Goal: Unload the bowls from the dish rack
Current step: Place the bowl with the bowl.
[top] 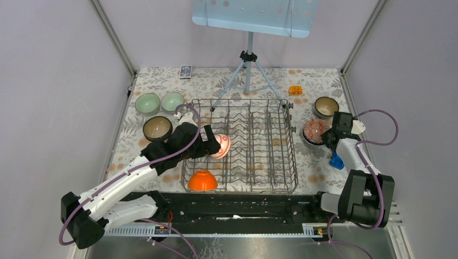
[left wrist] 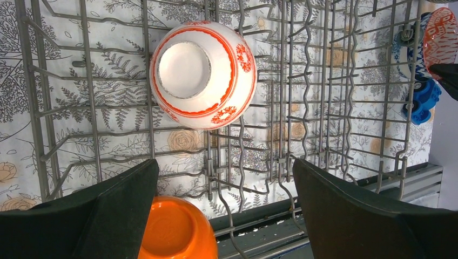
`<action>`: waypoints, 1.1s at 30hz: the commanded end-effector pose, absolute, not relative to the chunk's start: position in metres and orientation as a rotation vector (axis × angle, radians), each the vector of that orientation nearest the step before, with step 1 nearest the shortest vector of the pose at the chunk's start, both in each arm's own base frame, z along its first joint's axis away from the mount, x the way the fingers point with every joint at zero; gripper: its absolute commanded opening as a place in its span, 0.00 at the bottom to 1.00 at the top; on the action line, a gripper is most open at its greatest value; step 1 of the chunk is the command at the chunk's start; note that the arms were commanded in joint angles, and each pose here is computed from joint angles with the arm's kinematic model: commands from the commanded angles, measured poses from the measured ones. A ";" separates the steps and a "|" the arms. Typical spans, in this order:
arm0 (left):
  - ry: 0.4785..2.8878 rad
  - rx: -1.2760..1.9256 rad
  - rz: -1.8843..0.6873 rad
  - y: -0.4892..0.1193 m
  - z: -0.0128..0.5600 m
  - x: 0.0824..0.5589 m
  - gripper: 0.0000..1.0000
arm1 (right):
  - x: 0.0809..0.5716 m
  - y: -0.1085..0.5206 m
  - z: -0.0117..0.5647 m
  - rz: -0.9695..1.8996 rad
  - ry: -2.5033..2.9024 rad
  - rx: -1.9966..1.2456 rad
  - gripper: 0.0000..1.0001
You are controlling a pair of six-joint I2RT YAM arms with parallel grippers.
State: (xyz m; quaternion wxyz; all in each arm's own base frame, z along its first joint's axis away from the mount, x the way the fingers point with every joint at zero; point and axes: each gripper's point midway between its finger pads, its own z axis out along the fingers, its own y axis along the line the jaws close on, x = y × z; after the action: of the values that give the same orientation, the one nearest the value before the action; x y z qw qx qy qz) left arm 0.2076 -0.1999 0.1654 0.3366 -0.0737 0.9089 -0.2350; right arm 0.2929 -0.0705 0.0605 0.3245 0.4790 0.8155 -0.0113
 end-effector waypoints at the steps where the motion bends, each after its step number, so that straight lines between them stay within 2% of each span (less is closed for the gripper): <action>1: 2.327 -0.207 -0.670 -0.205 0.176 0.211 0.99 | 0.301 -0.075 0.073 -0.022 2.082 1.230 0.09; 6: 2.329 -0.206 -0.672 -0.205 0.175 0.211 0.99 | 0.301 -0.073 0.076 -0.007 2.087 1.226 0.23; 20: 2.339 -0.191 -0.679 -0.209 0.173 0.211 0.99 | 0.295 -0.076 0.091 -0.047 2.109 1.203 0.45; 27: 2.341 -0.184 -0.685 -0.211 0.172 0.212 0.99 | 0.291 -0.079 0.100 -0.081 2.120 1.182 0.52; 33: 2.341 -0.182 -0.690 -0.211 0.171 0.211 0.99 | 0.285 -0.083 0.108 -0.112 2.118 1.164 0.51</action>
State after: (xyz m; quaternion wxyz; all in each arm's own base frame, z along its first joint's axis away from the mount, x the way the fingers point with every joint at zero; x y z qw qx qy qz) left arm 0.2067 -0.2063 0.1682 0.3320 -0.0714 0.9064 -0.2514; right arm 0.2846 -0.0721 0.0849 0.3279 0.4551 0.8275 -0.0237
